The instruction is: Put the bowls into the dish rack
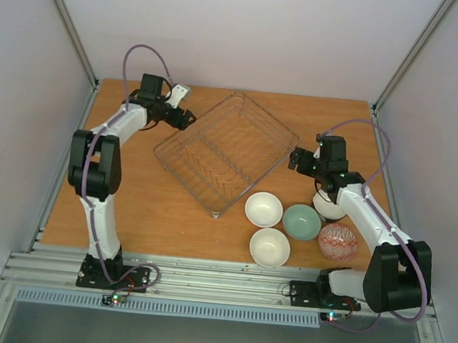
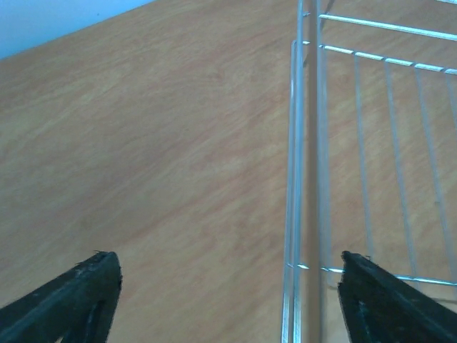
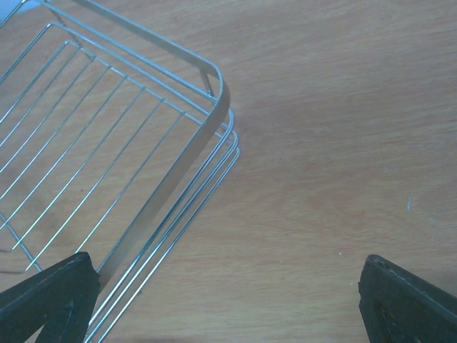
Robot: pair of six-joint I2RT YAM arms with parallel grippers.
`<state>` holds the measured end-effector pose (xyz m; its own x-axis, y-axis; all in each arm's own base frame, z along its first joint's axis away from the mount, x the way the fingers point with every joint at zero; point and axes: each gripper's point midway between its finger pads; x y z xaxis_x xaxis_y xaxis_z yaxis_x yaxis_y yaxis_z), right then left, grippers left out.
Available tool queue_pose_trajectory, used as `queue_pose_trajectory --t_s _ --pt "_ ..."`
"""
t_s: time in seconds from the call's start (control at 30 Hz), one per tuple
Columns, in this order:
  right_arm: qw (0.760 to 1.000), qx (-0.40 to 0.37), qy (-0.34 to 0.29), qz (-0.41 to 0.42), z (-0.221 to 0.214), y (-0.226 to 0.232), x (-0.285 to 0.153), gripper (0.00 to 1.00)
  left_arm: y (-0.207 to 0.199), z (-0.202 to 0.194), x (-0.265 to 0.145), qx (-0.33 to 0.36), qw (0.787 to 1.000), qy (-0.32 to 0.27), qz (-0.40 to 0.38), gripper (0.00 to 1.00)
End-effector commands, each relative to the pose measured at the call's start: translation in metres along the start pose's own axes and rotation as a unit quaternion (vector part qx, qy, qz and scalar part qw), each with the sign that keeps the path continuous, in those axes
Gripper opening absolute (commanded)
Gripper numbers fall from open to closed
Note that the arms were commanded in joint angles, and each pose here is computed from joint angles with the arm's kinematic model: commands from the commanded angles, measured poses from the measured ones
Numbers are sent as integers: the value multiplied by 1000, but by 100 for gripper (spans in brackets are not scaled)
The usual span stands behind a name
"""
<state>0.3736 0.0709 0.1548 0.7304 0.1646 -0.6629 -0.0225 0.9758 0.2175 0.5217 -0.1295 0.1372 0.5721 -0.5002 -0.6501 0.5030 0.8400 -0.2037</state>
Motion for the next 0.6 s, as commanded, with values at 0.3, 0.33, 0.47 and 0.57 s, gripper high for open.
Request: queue_pose_trajectory --t_s 0.3,0.33,0.47,0.57 --pt "1000 -11 12 1 -10 7 7 99 20 -2 45 -12 998 56 25 24" --pt "1000 -12 13 3 -10 8 8 99 20 -3 45 -12 998 57 26 19" --pt "1000 -11 17 7 -12 10 12 98 19 -5 43 -10 998 59 28 1" --pt "1000 -13 17 9 -12 12 12 98 19 -7 41 -9 998 60 31 0"
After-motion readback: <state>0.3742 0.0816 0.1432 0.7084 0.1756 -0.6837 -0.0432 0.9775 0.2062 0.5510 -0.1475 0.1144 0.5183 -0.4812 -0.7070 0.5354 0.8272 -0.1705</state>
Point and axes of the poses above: each gripper's point midway between its finger pads, its own x axis out along the fingers, its own y axis along the line the jaws close on, z = x × y, and after that the axes turned 7 degrees about -x, right-handed
